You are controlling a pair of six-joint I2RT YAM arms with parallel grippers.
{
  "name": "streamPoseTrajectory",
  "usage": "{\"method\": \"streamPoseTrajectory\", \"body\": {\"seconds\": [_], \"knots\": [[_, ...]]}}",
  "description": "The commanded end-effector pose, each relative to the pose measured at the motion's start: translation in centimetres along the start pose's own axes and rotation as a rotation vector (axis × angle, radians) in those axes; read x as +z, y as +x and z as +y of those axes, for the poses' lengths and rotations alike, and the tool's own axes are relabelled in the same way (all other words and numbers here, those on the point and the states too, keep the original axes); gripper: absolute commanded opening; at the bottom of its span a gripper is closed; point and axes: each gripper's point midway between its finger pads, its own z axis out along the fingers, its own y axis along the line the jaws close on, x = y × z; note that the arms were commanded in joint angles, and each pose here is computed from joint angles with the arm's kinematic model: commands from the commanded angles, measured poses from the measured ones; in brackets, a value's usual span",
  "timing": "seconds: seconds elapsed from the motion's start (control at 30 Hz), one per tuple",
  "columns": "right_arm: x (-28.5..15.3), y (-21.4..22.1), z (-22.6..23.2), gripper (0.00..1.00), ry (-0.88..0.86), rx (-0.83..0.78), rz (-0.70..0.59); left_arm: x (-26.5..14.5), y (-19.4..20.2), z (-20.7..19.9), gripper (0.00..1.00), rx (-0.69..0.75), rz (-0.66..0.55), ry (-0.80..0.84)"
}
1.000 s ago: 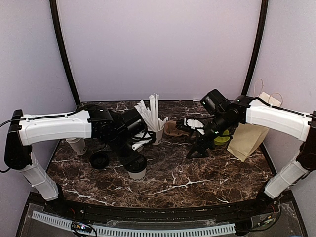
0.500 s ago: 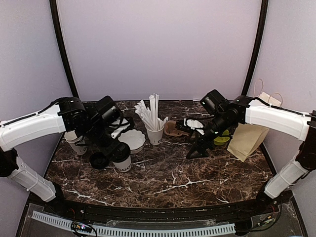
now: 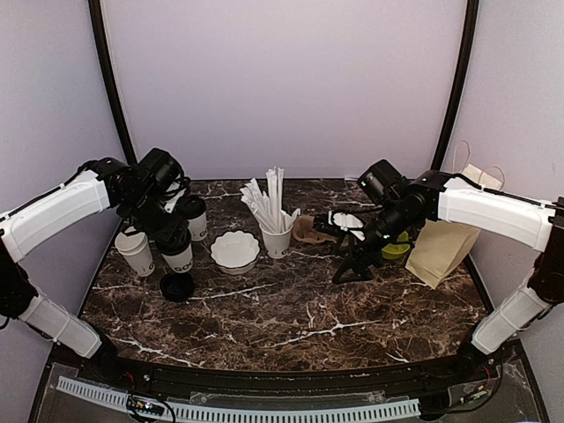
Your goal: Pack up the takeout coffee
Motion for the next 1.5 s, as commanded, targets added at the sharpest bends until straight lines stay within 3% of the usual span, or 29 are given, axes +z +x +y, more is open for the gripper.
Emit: {"method": "streamPoseTrajectory", "body": {"seconds": [0.0,0.2,0.63,1.03,1.2,1.47], "knots": [[-0.8,-0.7,0.1,0.88,0.011,-0.009,-0.035,0.5,-2.0,2.3,0.60,-0.089,-0.064,-0.021],[-0.7,-0.5,0.1,0.88,0.013,-0.009,-0.032,2.5,-3.8,3.3,0.61,-0.134,-0.098,0.004],[-0.4,-0.5,-0.3,0.88,0.012,-0.004,-0.014,6.7,-3.3,3.6,0.61,-0.140,-0.034,0.015],[-1.5,-1.2,-0.6,0.88,0.022,0.003,-0.013,6.4,-3.1,4.1,0.81,-0.145,-0.024,-0.005],[-4.7,-2.0,-2.5,0.87,0.091,0.031,-0.037,4.1,-3.8,4.4,0.84,-0.154,-0.069,0.002],[-14.9,-2.1,-7.8,0.86,0.343,0.127,-0.176,-1.0,-5.3,4.1,0.84,-0.162,-0.200,0.070]]}}
